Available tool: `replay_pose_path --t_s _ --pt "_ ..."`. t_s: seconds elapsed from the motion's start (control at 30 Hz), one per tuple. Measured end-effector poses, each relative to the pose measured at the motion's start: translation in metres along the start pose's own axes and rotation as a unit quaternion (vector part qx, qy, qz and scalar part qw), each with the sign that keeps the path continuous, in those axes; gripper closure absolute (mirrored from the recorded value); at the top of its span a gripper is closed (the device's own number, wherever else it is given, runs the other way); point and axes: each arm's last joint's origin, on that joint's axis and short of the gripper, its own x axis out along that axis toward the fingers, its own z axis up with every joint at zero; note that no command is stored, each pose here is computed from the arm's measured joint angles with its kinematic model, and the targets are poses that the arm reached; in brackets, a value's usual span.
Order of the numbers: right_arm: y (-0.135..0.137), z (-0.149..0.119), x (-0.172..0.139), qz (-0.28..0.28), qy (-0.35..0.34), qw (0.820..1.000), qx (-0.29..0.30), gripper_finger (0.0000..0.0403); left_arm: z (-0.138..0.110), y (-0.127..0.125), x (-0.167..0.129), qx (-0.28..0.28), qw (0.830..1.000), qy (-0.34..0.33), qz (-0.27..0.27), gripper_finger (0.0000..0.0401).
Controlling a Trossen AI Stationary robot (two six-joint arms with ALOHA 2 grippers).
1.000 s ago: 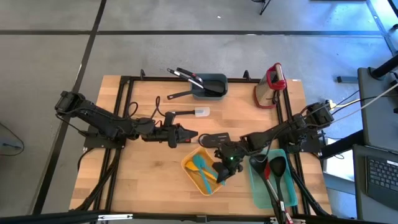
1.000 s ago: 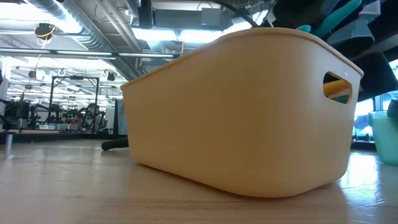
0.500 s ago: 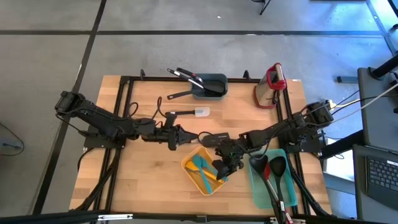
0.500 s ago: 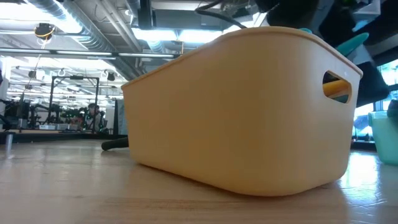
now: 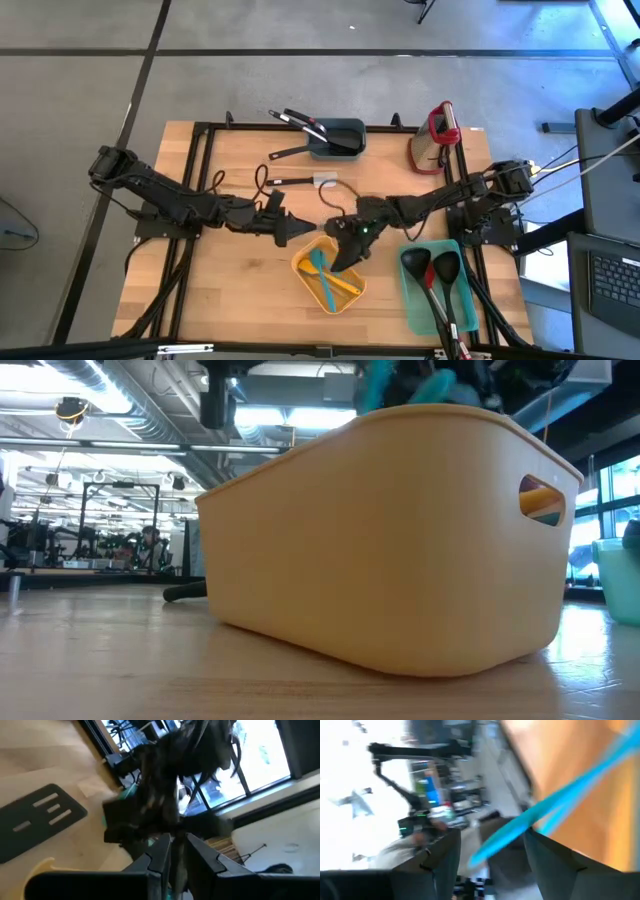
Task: Pick & Place Kitchen Items
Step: Put the small blue spatula into the yellow bin, then put the small white spatula into the yellow bin
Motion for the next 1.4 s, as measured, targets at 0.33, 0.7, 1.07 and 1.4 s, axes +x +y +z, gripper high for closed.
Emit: replay_pose_path --t_s 0.33,0.7,1.07,1.4 --pt "0.046 0.013 -0.026 0.208 0.001 0.976 -0.063 0.0181 -0.018 -0.012 -0.007 0.007 1.000 0.011 -0.020 0.0352" --pt "0.054 0.016 -0.034 0.249 -0.015 0.966 -0.061 0.0181 -0.039 -0.022 -0.018 -0.008 1.000 0.013 -0.022 0.0352" --pt "0.065 0.013 -0.041 0.313 -0.052 0.944 -0.094 0.0181 -0.026 -0.036 -0.018 -0.001 0.995 -0.043 -0.094 0.0352" --pt "0.088 -0.004 -0.059 0.461 -0.128 0.860 -0.176 0.0180 -0.013 -0.036 -0.015 -0.038 0.990 -0.074 -0.111 0.0352"
